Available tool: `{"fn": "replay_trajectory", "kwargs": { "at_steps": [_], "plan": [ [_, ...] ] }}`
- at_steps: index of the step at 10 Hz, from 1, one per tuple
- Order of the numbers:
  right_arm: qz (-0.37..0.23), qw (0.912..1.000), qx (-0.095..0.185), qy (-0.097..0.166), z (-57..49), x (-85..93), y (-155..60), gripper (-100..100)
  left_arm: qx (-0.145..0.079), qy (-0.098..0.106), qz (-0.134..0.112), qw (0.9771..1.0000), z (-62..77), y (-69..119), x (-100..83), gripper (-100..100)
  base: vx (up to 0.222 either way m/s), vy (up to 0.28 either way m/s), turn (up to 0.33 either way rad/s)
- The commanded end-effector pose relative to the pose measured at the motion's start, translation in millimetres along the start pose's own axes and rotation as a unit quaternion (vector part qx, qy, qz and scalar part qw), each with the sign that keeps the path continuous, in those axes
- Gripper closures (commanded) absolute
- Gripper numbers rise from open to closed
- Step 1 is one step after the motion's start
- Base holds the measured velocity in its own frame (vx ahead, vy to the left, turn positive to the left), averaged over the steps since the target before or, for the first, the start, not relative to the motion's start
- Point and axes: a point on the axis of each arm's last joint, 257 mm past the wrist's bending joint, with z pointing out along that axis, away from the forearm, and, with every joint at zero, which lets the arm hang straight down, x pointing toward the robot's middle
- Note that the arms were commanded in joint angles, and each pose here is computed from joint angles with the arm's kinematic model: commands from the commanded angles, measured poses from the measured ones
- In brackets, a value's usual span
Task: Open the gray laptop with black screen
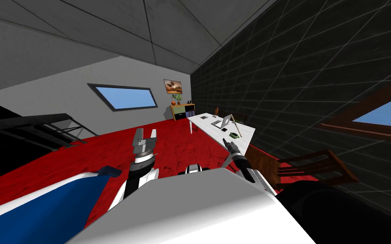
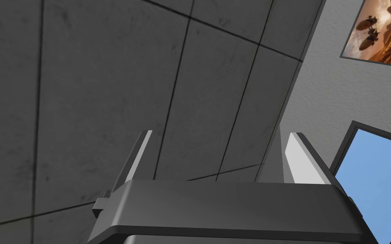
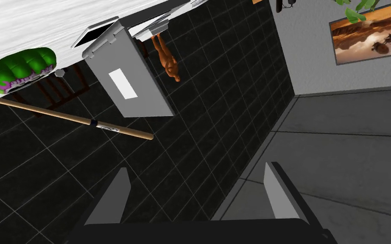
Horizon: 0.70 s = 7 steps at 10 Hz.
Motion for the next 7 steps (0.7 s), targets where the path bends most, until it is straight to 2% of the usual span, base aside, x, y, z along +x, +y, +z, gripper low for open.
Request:
{"fn": "replay_trajectory", "kwargs": {
  "at_steps": [1, 2, 5, 6, 7],
  "plan": [
    [-0.08, 0.9953, 0.052, 0.015, -6.5, -5.0, -48.2, -100, 0.0, 0.0, 0.0, 1.0, 0.0, 0.0, 0.0, 0, 0.205, 0.119, 0.134],
    [-0.085, 0.9949, 0.052, 0.015, -6.5, -5.0, -48.2, -100, 0.0, 0.0, 0.0, 1.0, 0.0, 0.0, 0.0, 0, 0.148, 0.06, 0.031],
    [-0.169, 0.9789, 0.113, 0.023, -9.9, -18.7, -99.2, -100, 0.0, 0.0, 0.0, 1.0, 0.0, 0.0, 0.0, 0, 0.18, 0.021, 0.084],
    [-0.173, 0.9781, 0.113, 0.023, -9.9, -18.9, -99.2, -100, 0.0, 0.0, 0.0, 1.0, 0.0, 0.0, -0.1, 0, 0.136, 0.011, 0.015],
    [-0.2, 0.9702, 0.134, 0.025, -11.6, -26.2, -116.1, -100, 0.0, 0.0, 0.0, 1.0, 0.0, 0.0, -0.1, 0, 0.151, 0.0, 0.048]
  ]
}}
